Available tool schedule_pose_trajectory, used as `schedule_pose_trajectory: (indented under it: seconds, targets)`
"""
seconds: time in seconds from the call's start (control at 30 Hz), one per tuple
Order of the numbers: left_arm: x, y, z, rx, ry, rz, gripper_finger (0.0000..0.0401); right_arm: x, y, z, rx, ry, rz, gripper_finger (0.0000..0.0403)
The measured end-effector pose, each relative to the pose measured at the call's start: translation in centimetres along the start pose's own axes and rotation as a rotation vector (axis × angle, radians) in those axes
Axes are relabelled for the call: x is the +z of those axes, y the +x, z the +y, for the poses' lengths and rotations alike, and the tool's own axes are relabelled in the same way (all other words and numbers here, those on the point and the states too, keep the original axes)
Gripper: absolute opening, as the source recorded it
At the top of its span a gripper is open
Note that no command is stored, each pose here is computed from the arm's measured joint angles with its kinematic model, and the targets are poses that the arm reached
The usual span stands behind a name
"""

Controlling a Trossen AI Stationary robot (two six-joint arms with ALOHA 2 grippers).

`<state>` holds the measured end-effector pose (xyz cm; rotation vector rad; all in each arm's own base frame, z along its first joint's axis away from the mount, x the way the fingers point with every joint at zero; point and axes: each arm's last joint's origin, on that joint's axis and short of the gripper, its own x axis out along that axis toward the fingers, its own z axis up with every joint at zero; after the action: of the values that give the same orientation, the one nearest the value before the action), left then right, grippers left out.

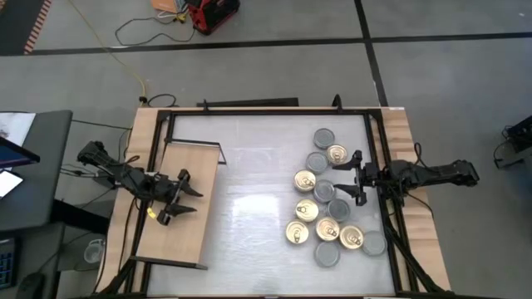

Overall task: Stack canned seafood by type on shelf
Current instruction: Put the blue tuna can on the shelf

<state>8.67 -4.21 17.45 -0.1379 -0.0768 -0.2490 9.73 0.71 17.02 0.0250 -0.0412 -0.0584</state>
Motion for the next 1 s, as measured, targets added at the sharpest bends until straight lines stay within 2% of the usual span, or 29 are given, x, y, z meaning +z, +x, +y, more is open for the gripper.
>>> schedule_pose_trajectory:
  seconds: [0.1, 0.23, 0.33, 0.43, 0.53, 0.77, 0.87, 1.0]
  targets:
    - [0.1, 0.0, 0.1, 0.022, 0.004, -0.006, 0.0215, 0.0, 0.0, 0.0, 0.0, 0.0, 0.0, 0.0317]
    - [0.2, 0.0, 0.1, 0.041, -0.062, -0.021, 0.0215, 0.0, 0.0, 0.0, -0.004, 0.0, -0.001, 0.0317]
    - [1.2, -0.1, 0.1, 0.051, -0.079, -0.072, 0.0215, 0.0, 0.0, -0.1, -0.006, -0.001, 0.0, 0.0317]
    - [2.2, -0.3, 0.0, 0.035, -0.006, -0.085, 0.0215, 0.0, 0.0, -0.1, -0.006, -0.001, -0.001, 0.0317]
    - [3.8, -0.5, -0.1, 0.02, 0.064, -0.163, 0.0215, 0.1, 0.0, -0.1, -0.006, 0.018, -0.009, 0.0317]
    - [3.9, -0.6, -0.1, 0.045, 0.07, -0.179, 0.0215, 0.8, 0.0, 0.0, -0.003, 0.055, -0.088, 0.0317]
    - [3.9, -0.5, -0.1, 0.051, 0.075, -0.174, 0.0215, 0.8, 0.0, 0.0, 0.002, 0.108, -0.087, 0.0317]
    - [4.8, -0.8, 0.1, 0.128, 0.096, -0.189, 0.0215, 0.8, 0.0, 0.0, 0.006, 0.196, -0.087, 0.0317]
